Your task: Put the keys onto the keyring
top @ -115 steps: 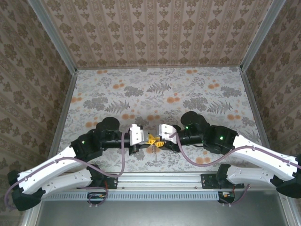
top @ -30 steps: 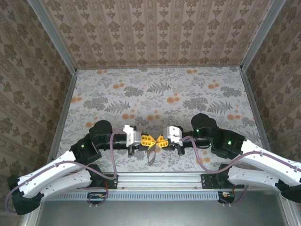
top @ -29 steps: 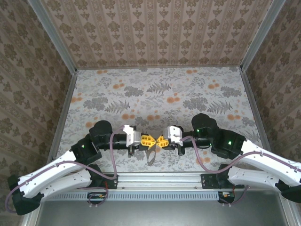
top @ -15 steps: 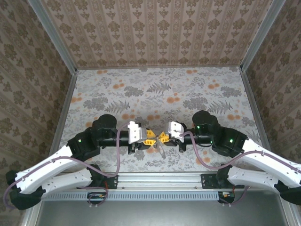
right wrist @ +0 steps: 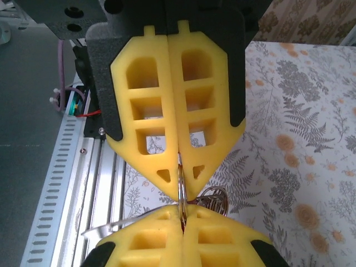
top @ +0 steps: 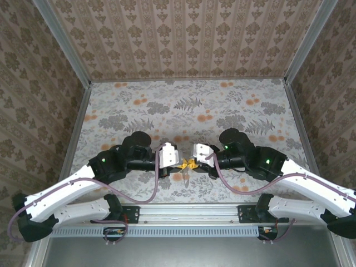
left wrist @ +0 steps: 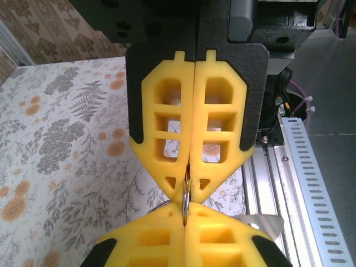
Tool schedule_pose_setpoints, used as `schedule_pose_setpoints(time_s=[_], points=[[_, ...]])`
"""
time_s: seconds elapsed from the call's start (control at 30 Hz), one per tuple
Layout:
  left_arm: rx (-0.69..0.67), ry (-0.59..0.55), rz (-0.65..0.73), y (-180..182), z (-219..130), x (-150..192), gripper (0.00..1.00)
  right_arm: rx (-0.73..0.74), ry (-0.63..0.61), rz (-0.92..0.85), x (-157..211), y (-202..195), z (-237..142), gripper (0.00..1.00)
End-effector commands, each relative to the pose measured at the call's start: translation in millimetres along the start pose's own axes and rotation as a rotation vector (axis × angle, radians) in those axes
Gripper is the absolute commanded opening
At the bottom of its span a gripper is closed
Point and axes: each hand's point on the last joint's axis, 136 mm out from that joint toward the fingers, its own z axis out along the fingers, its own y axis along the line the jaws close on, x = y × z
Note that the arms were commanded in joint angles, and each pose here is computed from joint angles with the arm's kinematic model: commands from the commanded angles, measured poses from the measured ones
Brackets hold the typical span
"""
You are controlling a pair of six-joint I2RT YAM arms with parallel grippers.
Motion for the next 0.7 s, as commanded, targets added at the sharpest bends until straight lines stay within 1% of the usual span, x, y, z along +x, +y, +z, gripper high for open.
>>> schedule_pose_setpoints(time_s=[0.0,0.1,0.17,0.23,0.3,0.43,0.53,0.67], points=[[0.031,-0.046,0.033,-4.6,-3.6,-18.4,0.0,0.013,-0.024,-0.032,-12.5,-3.0,-7.0,0.0],[0.031,-0.085,0.032,-6.4,-6.0,-22.4,0.0,0.019,-0.029,-0.032,-12.4,-3.5,-7.7,0.0],[0.026,-0.15,0.033,-8.2,-11.2,-29.8,0.0,0.019,-0.054,-0.035,-14.9,-2.2,-8.9,0.09],[0.034,-0.234,0.03,-10.9,-18.2,-39.2,0.0,0.018,-0.091,-0.034,-18.5,-0.6,-10.3,0.15],[0.057,-0.294,0.031,-16.0,-23.2,-44.2,0.0,0.016,-0.132,-0.038,-23.0,1.5,-12.5,0.19],[0.082,-0.401,0.038,-21.1,-27.8,-53.3,0.0,-0.013,-0.194,-0.043,-28.7,9.2,-15.2,0.2],[0.091,-0.454,0.034,-21.1,-28.0,-57.6,0.0,-0.023,-0.219,-0.046,-32.6,11.9,-17.5,0.2],[0.096,-0.455,0.022,-20.9,-22.9,-53.1,0.0,-0.029,-0.255,-0.051,-37.1,14.6,-21.4,0.19]])
